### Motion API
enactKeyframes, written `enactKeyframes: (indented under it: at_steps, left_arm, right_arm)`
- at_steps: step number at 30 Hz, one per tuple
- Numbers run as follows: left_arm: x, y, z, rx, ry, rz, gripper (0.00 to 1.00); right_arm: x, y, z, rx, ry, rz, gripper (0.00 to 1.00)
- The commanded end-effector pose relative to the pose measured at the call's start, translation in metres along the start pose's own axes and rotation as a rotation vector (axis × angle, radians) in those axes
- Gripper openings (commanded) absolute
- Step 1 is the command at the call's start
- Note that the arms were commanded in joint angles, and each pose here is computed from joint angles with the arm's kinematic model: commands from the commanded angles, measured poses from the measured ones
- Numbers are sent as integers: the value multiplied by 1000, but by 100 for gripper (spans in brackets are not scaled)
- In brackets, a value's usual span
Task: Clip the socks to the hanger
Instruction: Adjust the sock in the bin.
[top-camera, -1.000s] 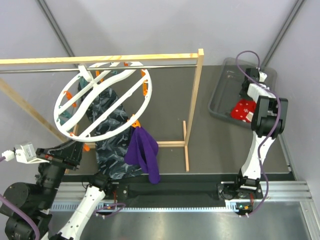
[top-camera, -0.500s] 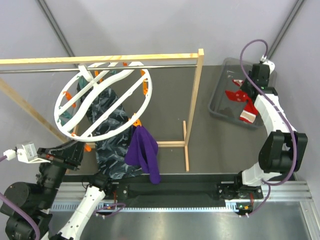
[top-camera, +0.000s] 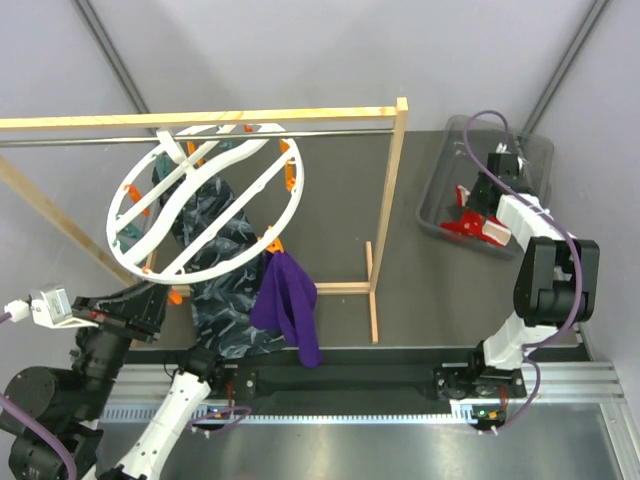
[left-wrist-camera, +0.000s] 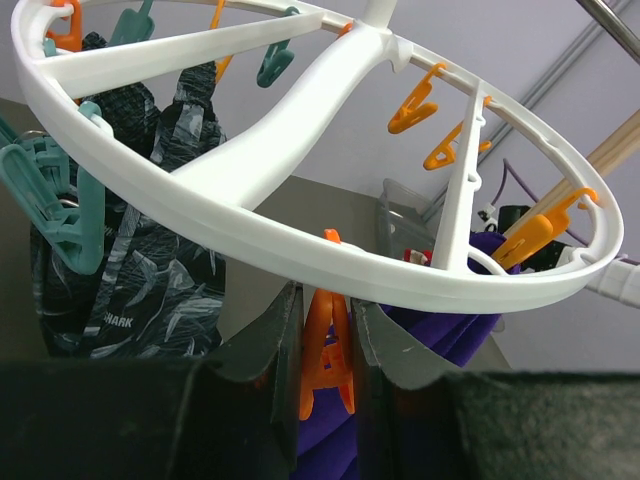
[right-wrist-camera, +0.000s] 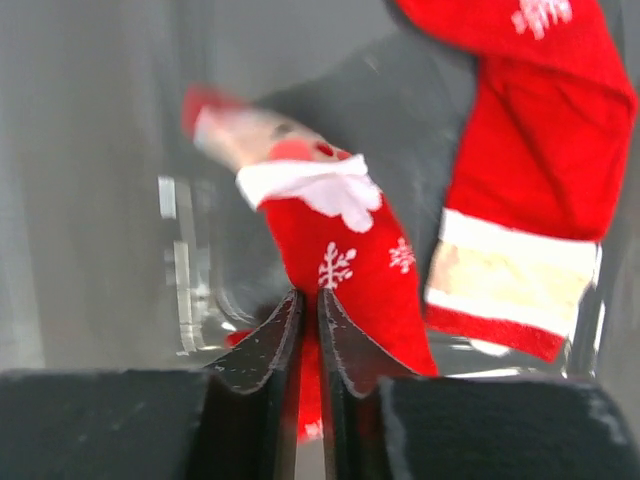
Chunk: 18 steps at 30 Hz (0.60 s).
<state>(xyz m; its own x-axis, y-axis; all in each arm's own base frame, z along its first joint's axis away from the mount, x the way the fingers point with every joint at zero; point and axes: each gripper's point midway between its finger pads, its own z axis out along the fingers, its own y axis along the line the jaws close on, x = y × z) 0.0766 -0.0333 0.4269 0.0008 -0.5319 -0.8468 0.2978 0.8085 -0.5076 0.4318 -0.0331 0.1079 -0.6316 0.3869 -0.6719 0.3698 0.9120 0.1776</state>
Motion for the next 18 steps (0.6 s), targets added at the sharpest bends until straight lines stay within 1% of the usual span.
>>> enactKeyframes:
  at_steps: [1, 2, 4, 5, 7, 8, 11, 14, 17, 18]
  left_arm:
    - [-2, -1, -1, -5, 5, 2, 0]
    - [-1, -1, -2, -3, 6, 0, 0]
    - [2, 1, -2, -6, 11, -4, 0]
    - [5, 3, -3, -9, 13, -7, 0]
    - [8, 5, -2, -17, 19, -17, 0]
    - [9, 4, -1, -16, 24, -26, 0]
    - [7, -1, 1, 2, 27, -28, 0]
    - [6, 0, 4, 1, 26, -8, 0]
    - [7, -2, 5, 7, 37, -11, 0]
    - [7, -2, 5, 6, 36, -17, 0]
  right_arm:
    - [11, -20, 8, 90, 2, 6, 13]
    - [16, -24, 10, 104, 10, -4, 18]
    - [18, -28, 10, 124, 14, -36, 24]
    - [19, -30, 10, 132, 18, -45, 35]
    - [12, -28, 7, 127, 6, -64, 46]
    - [11, -27, 6, 129, 8, -69, 58]
    - [-4, -25, 5, 133, -12, -76, 74]
    - [-11, -19, 13, 117, -18, -74, 76]
    - [-13, -14, 29, 109, 7, -82, 76]
    - [-8, -16, 39, 118, 31, -87, 75]
